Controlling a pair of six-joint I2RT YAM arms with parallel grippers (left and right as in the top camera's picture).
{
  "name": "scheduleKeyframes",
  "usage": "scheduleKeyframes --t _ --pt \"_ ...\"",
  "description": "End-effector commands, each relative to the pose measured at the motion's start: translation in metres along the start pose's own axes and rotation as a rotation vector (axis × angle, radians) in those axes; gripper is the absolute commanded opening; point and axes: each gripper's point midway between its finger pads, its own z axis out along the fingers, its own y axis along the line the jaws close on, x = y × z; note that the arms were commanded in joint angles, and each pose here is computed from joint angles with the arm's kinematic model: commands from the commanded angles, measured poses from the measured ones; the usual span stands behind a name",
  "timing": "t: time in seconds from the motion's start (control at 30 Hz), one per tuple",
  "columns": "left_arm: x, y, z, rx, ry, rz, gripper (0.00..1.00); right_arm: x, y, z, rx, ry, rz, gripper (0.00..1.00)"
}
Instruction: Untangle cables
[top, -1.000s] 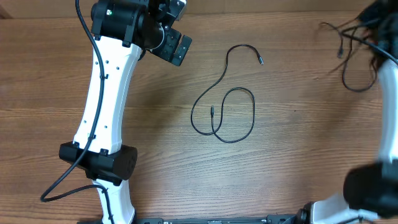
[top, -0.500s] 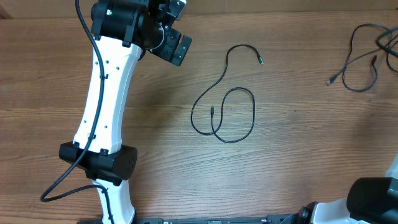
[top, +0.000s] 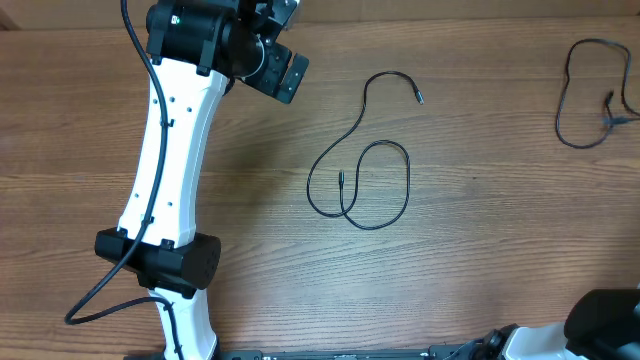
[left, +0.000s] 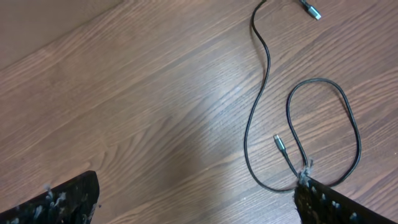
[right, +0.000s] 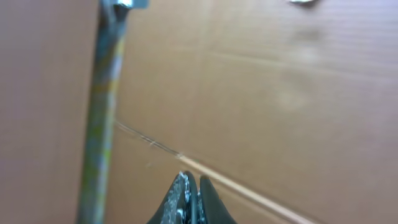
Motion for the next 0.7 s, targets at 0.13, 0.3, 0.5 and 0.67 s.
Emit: scheduleKeyframes --t 0.13,0.3,0.5,0.67 --pt "-0.002 -0.002 0.004 0.01 -0.002 -0.01 1.0 0.052 -0.011 0.007 -0.099 0.156 0.004 0.04" --pt "-0.001 -0.002 0.004 0.011 -0.002 -0.01 1.0 0.15 -0.024 0.027 -0.058 0.401 0.107 0.04" --pt "-0.007 -0.001 0.004 0.007 -0.024 -0.013 1.0 0.263 0.017 0.024 -0.196 0.699 0.322 0.04" --pt "-0.006 -0.001 0.004 0.008 -0.021 -0.034 1.0 0.33 0.06 0.014 -0.312 0.881 0.526 0.04"
